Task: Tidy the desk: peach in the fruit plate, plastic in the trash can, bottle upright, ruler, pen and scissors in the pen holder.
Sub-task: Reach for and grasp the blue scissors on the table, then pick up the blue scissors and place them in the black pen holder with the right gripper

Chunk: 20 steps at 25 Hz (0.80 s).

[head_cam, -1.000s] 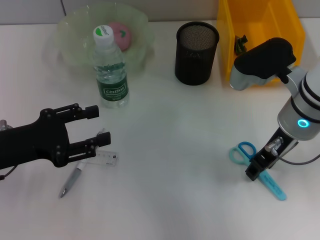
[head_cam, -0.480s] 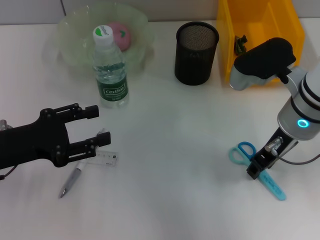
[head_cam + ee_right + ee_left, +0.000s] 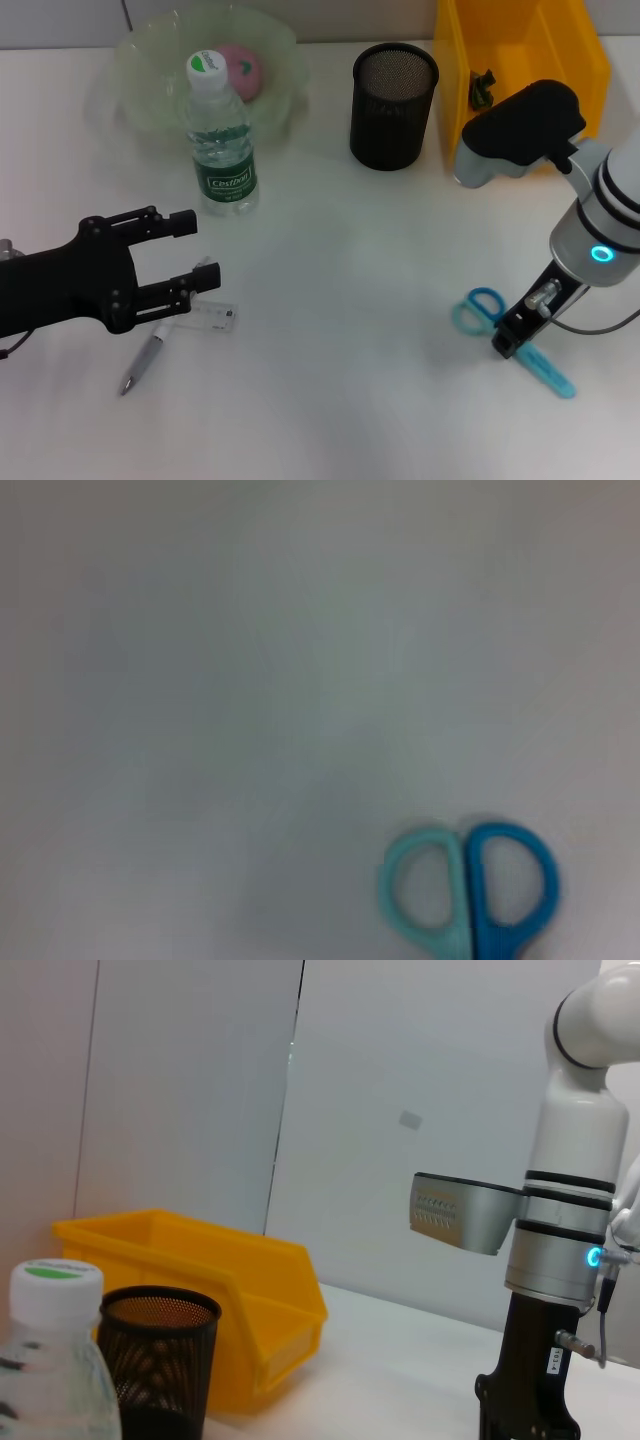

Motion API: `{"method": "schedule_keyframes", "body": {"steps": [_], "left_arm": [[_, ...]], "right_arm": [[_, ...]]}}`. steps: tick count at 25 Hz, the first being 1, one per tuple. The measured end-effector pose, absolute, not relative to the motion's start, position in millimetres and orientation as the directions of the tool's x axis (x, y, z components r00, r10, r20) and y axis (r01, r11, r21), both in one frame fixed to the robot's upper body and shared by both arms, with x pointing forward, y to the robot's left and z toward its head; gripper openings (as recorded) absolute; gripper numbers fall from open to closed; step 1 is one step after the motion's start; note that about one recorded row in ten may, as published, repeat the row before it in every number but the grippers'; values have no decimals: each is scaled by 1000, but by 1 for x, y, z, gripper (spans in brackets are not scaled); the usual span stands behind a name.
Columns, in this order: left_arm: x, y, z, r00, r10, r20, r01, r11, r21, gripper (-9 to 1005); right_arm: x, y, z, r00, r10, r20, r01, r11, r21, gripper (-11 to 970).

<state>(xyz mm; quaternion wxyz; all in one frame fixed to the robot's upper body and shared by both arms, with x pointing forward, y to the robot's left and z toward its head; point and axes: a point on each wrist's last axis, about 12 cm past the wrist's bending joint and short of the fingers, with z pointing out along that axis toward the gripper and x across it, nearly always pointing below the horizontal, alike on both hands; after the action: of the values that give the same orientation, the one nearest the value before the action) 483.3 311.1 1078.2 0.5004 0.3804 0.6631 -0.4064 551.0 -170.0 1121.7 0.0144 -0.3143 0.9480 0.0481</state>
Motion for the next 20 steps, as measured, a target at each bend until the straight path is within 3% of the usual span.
{"method": "schedule_keyframes", "body": {"steps": [10,20], "left_arm": [[483,312,1078,-199,95,-975,910,388,-147,661],[485,314,1080,-192,94,-977,908,395,-141,660]], "right_arm": [[551,-168,1123,-794,-605,-62,-608,790,76,225],[553,-167,1130,-783,-612,-110,-621,781,66,237]]}}
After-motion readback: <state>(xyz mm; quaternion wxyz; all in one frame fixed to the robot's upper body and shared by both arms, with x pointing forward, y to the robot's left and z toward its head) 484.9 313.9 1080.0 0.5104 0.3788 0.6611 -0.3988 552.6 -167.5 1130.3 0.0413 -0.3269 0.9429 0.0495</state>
